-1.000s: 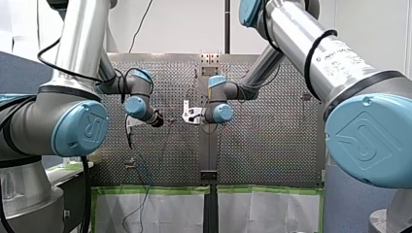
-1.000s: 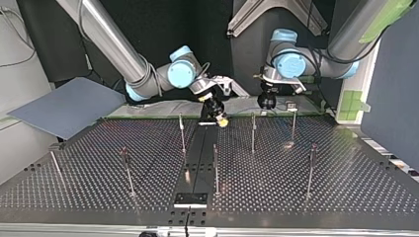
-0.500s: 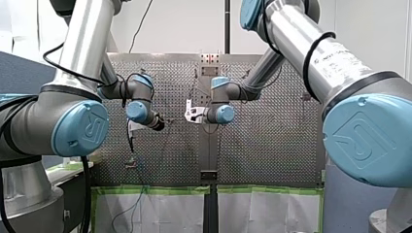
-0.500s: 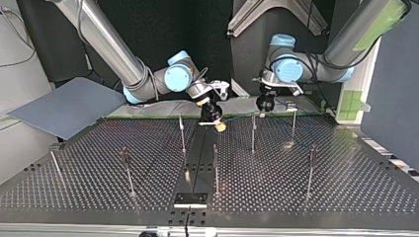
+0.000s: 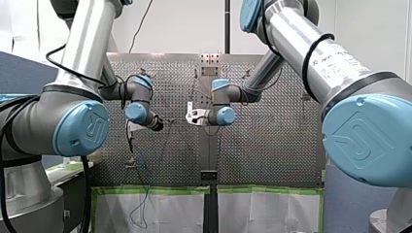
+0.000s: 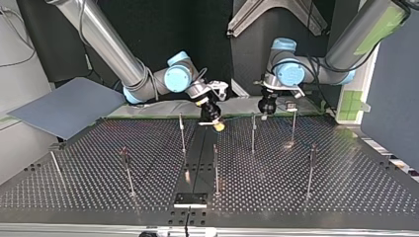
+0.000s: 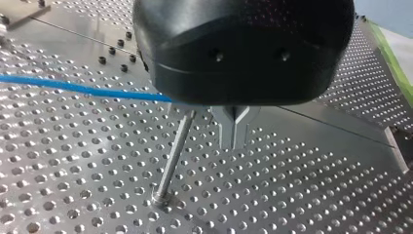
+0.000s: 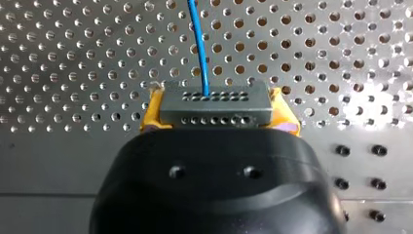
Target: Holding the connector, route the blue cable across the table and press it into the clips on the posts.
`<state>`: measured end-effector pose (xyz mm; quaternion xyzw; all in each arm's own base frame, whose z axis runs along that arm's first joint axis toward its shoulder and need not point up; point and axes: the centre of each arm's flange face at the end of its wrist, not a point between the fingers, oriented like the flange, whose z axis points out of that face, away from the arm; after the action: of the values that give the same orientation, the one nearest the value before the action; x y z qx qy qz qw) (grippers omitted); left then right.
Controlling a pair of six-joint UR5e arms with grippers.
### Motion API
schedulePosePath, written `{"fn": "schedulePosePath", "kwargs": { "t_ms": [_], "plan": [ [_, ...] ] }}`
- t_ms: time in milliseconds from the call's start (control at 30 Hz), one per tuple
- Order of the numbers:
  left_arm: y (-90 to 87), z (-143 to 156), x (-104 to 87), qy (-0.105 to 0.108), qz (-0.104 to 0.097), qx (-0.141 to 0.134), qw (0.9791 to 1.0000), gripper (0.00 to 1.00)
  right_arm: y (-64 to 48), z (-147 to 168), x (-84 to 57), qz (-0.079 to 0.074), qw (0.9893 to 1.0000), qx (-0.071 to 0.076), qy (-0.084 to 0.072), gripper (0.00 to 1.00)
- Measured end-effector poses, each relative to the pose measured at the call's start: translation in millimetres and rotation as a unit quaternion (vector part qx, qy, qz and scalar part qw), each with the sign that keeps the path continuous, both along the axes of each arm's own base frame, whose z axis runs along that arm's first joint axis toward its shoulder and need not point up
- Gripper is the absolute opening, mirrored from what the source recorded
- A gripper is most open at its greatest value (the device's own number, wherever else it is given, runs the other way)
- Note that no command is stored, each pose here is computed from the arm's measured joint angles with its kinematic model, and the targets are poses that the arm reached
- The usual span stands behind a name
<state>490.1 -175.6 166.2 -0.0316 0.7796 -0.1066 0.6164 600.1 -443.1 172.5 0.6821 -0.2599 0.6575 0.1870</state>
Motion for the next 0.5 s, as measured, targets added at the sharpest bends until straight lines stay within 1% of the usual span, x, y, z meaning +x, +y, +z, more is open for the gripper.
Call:
{"fn": "schedulePosePath", "kwargs": {
  "t_ms": [67,200,333,500],
  "plan": [
    [1.2,0.1,3.0,-0.003,0.0,-0.001,1.0,0.0,-1.2,-2.5,-0.8,-0.001,1.0,0.003,0.0,0.0],
    [3.6,2.7,8.2,-0.008,0.001,-0.002,1.0,0.0,-4.1,-13.0,-3.2,-0.005,0.9999,0.009,0.005,0.0],
    [4.9,6.9,14.1,-0.015,-0.002,-0.003,0.9999,0.0,-5.1,-16.3,-4.0,-0.006,0.9999,0.009,0.008,0.0],
    [8.8,9.2,20.1,-0.02,0.0,-0.004,0.9998,0.0,-7.8,-17.1,-5.7,-0.009,0.9999,0.009,0.008,0.0]
  ]
}}
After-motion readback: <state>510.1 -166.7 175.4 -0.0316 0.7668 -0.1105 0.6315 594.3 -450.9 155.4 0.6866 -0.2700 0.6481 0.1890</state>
